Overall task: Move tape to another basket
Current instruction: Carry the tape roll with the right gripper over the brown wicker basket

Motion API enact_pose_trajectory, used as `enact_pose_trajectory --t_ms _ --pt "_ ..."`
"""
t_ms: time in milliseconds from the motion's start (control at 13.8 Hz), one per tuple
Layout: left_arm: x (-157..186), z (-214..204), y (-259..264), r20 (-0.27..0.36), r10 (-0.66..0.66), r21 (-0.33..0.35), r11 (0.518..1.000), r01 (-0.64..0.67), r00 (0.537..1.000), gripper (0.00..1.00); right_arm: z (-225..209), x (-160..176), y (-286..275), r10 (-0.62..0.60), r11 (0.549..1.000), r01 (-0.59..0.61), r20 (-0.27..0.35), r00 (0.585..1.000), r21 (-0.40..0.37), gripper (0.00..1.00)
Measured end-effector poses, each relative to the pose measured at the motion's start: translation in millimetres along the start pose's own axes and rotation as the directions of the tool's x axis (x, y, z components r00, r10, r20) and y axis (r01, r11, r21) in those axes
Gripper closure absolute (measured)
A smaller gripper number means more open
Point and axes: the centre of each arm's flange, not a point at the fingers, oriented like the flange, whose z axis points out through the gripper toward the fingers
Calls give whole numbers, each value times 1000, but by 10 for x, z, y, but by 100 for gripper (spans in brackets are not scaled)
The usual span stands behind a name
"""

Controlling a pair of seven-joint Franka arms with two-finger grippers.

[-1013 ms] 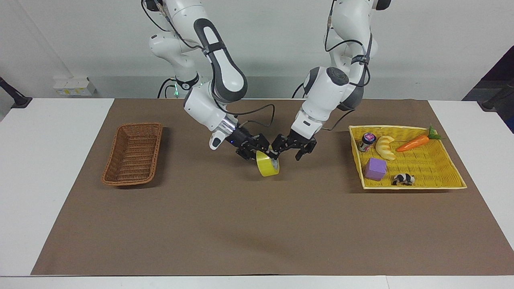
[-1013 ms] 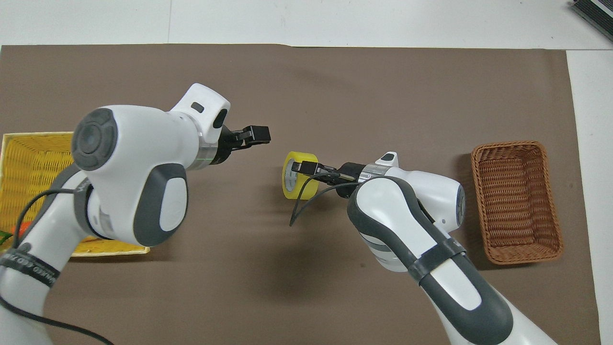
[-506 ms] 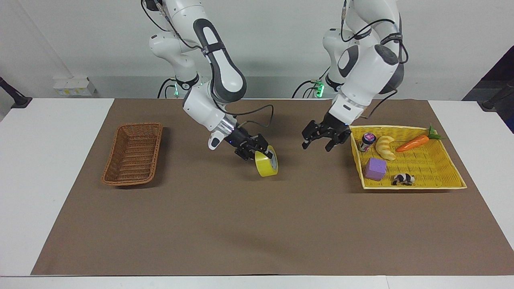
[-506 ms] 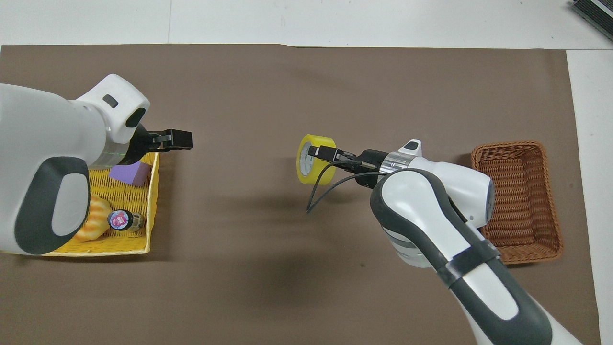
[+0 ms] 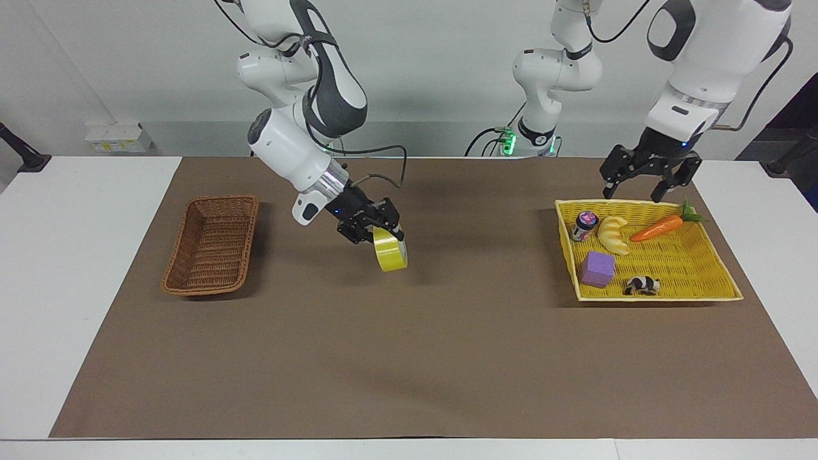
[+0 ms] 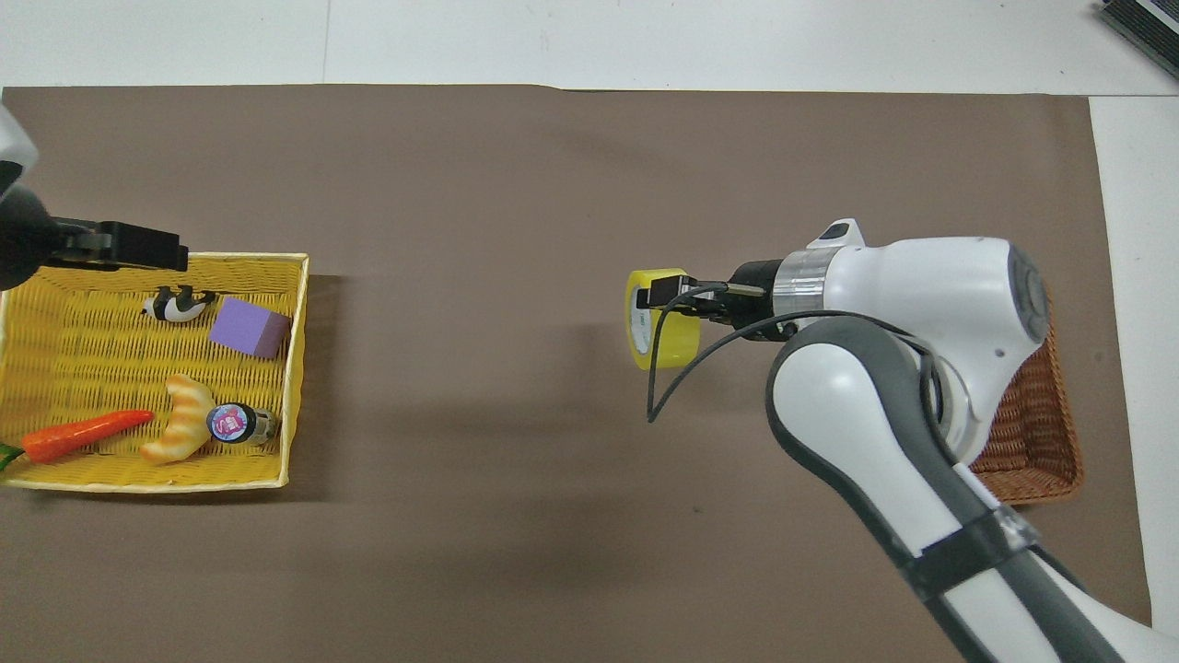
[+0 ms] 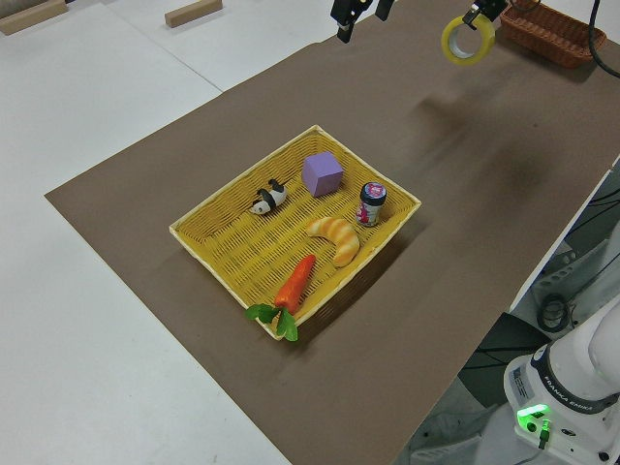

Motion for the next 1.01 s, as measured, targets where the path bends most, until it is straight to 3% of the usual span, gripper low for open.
enact_pose_trajectory --t_ms 289,579,796,1013 --pt "-102 -372 -250 45 79 47 996 -81 996 0 -557 191 217 -5 992 15 86 996 -123 46" --pt "-158 -562 -286 63 93 60 994 -97 994 0 -991 224 400 37 959 -9 92 995 -285 46" --pt "-160 -580 -301 61 91 63 994 -94 994 0 -1188 252 682 114 915 -81 60 992 -395 46" --pt "-161 -579 -305 62 90 62 994 -94 994 0 -1398 235 1091 195 883 -139 79 978 -449 46"
